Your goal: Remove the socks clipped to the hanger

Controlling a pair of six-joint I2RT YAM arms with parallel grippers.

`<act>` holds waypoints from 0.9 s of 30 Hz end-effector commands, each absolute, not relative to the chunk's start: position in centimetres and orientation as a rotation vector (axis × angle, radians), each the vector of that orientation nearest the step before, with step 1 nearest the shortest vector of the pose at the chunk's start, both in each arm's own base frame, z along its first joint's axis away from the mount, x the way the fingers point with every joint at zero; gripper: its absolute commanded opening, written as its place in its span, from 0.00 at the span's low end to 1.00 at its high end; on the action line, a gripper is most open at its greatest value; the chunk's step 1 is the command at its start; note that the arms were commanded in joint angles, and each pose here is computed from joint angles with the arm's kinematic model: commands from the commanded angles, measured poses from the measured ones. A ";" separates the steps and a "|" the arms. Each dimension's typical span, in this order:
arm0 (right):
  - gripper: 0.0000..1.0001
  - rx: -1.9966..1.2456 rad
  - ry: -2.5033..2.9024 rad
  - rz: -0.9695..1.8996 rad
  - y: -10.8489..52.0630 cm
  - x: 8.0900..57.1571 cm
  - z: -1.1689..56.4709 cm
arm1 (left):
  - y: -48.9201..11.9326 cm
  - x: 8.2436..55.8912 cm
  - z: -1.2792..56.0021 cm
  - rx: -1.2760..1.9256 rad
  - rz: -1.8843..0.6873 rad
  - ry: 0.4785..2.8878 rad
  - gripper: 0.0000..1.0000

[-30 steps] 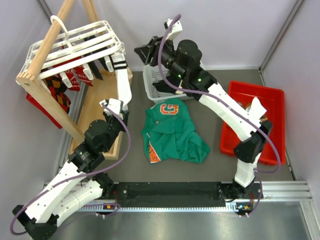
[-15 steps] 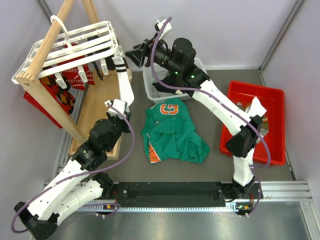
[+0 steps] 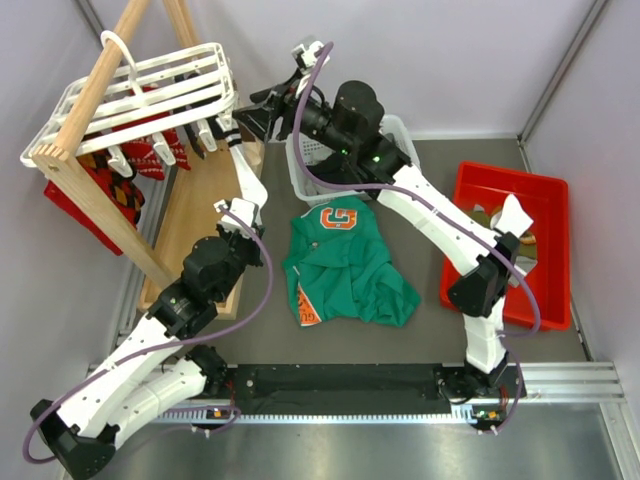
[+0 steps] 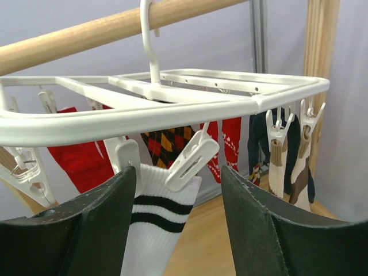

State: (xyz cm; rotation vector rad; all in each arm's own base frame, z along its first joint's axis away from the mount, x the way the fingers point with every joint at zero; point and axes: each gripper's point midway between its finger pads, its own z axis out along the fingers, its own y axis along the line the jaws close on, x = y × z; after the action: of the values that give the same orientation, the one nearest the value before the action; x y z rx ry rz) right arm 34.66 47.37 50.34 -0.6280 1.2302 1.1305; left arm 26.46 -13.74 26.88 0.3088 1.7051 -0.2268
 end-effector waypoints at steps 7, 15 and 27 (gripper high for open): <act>0.61 -0.622 1.113 1.110 47.5 34.1 53.6 | -14.1 26.7 27.5 0.310 -0.243 1.678 0.00; 0.61 -0.618 1.121 1.125 47.8 33.7 53.2 | -14.6 27.3 26.5 0.334 -0.217 1.715 0.00; 0.62 -0.661 1.100 1.192 48.3 30.9 54.1 | -14.4 27.8 26.1 0.327 -0.185 1.734 0.00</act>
State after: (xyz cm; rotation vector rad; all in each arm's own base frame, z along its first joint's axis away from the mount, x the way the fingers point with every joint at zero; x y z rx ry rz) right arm 33.73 48.91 50.66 -0.6551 1.1906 1.1407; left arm 27.35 -14.31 24.81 0.3410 1.7692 -0.1896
